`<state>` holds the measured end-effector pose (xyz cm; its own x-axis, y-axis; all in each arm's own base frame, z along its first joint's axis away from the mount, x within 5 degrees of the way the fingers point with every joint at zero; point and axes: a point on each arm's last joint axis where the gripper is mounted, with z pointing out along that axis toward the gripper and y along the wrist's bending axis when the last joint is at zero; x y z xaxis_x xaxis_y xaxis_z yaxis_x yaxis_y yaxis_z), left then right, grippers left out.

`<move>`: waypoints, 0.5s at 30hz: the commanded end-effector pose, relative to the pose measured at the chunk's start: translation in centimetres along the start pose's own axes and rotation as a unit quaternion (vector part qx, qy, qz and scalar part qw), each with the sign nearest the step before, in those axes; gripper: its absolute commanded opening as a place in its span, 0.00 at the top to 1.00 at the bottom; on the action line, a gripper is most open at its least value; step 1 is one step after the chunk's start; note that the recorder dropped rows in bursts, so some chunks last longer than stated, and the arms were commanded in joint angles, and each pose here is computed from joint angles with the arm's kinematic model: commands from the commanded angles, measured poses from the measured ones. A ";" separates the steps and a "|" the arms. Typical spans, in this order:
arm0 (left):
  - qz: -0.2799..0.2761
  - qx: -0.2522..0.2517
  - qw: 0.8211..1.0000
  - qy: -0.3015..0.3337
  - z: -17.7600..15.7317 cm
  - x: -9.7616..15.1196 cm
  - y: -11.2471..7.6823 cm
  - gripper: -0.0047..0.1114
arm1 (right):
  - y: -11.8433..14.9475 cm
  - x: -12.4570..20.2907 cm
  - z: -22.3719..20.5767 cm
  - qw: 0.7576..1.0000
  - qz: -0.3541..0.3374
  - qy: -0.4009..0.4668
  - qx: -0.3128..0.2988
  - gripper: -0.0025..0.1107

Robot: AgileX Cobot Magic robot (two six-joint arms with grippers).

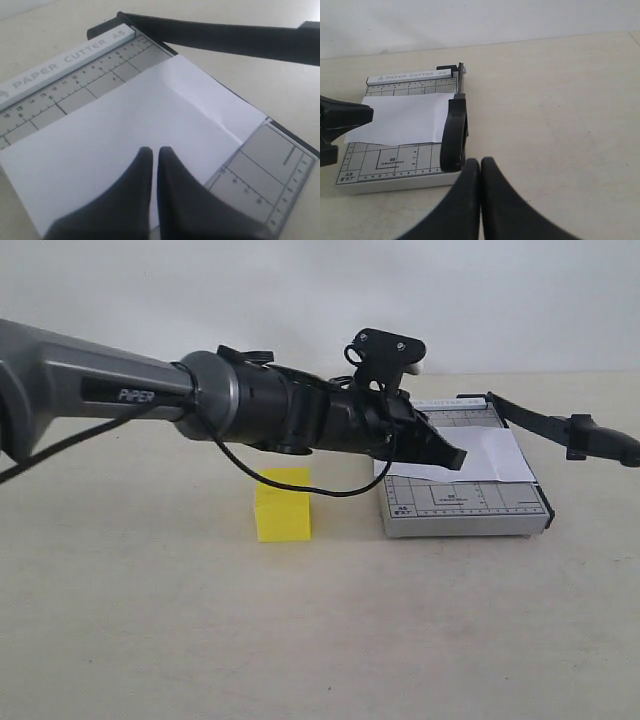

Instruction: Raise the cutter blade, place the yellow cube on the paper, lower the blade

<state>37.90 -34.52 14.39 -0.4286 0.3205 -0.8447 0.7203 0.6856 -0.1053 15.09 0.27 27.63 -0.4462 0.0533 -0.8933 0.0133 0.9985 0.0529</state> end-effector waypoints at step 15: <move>0.007 -0.040 0.999 0.028 3.1 2.7 0.9 0.92 | 0.0 0.0 -0.1 1.000 0.016 -0.004 -0.003 0.98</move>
<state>39.21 -34.81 10.64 -0.4471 0.3652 -0.8165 0.6732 0.7384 -0.0384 15.06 0.32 27.65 -0.4451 0.0747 -0.8924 0.0175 0.9970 0.0748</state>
